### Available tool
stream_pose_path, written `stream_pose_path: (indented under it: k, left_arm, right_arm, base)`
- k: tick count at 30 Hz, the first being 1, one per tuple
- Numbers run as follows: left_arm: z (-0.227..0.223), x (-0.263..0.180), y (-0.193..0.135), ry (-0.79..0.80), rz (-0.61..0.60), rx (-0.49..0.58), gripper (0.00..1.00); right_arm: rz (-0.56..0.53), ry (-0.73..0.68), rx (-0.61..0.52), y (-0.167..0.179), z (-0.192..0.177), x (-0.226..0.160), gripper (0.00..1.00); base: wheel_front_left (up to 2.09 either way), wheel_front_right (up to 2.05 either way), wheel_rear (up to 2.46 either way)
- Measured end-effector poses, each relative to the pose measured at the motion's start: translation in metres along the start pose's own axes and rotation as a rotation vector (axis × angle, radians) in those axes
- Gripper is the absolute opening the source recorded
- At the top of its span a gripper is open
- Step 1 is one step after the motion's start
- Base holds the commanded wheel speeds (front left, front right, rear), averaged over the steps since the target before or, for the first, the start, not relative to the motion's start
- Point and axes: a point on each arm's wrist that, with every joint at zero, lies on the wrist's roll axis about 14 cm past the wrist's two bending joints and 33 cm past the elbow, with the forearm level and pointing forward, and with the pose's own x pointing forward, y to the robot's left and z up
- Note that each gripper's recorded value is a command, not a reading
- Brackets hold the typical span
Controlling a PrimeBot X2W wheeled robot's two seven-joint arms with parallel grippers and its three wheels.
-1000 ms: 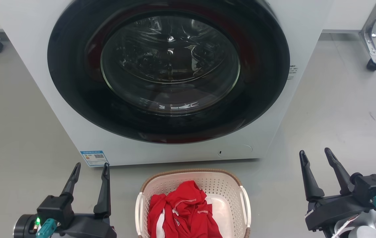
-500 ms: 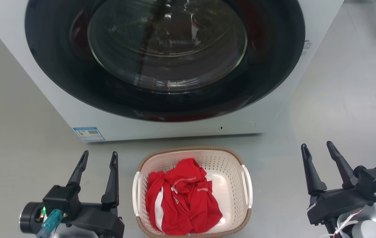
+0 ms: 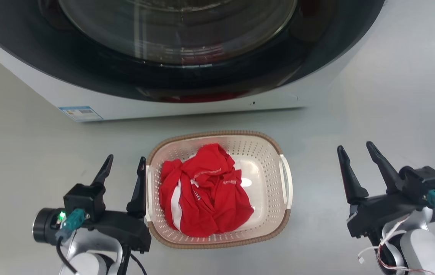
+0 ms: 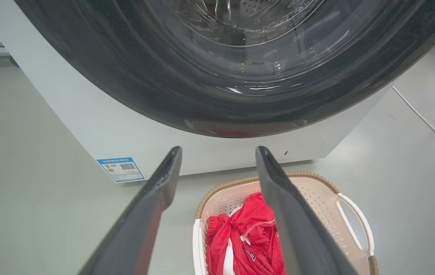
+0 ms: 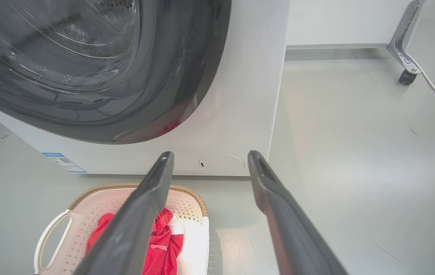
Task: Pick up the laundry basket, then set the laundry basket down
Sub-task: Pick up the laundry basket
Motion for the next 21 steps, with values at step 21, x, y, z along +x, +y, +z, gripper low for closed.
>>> stream_pose_path:
  k: [21]
  left_arm:
    - [-0.131, 0.095, 0.018, 0.41, 0.001, -0.058, 1.0]
  right_arm:
    - [0.053, 0.273, 0.046, -0.005, -0.106, 0.083, 1.0]
  base:
    - [0.0, 0.0, 0.0]
